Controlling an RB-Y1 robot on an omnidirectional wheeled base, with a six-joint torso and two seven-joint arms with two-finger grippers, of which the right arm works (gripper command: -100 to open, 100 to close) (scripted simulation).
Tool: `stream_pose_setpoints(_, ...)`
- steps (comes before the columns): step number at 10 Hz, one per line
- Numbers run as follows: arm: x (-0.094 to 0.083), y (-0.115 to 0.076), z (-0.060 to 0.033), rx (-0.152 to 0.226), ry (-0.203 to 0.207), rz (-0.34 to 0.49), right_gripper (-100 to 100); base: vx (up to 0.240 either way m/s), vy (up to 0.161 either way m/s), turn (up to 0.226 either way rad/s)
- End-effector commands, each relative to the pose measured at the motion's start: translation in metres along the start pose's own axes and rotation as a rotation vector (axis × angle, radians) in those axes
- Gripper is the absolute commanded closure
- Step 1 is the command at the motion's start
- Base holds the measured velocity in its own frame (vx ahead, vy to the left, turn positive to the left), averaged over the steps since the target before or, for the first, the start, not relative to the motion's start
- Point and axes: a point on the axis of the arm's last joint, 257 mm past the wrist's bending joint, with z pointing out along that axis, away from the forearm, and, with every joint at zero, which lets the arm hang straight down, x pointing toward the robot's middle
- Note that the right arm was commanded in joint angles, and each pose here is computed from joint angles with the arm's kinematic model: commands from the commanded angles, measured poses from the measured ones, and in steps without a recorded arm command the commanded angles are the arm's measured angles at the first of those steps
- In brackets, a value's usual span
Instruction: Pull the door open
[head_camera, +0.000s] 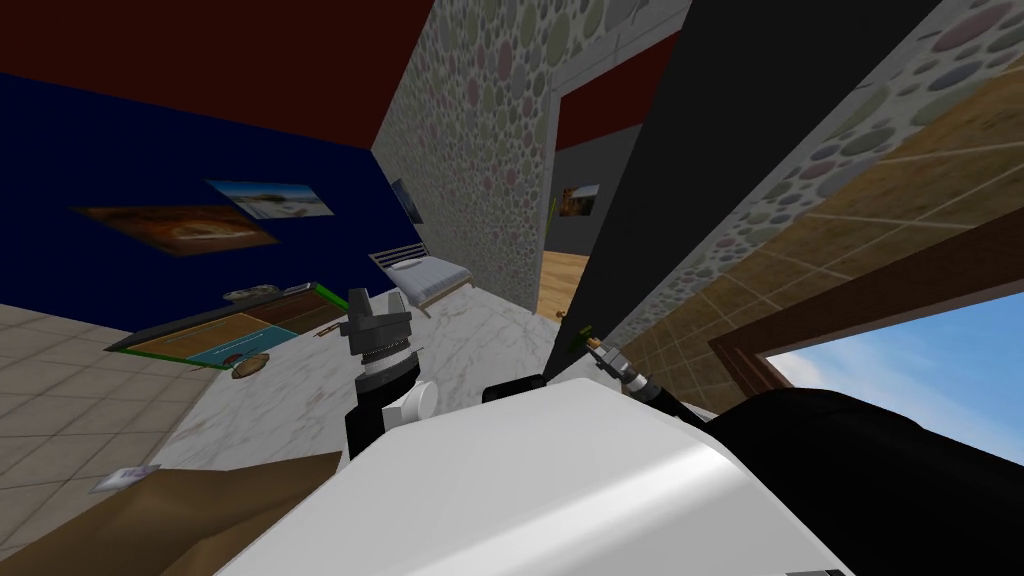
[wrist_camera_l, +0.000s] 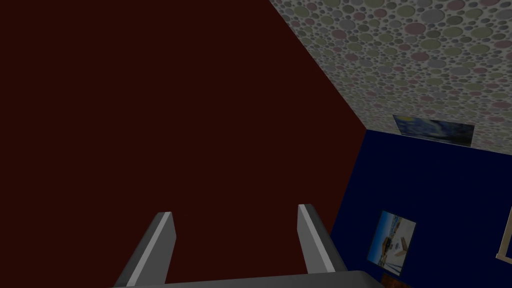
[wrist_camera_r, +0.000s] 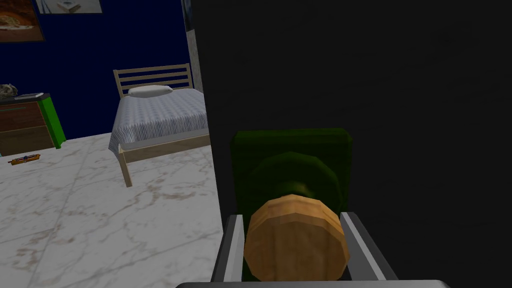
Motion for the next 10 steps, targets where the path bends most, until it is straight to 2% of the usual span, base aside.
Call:
stream_pose_setpoints(1,0.002,-0.006,-0.0014,0.015,0.019,0.008,100,0.042,0.081,0.026)
stream_pose_setpoints(10,0.006,-0.014,-0.0188,0.047,0.07,0.012,100,0.046,0.055,0.04)
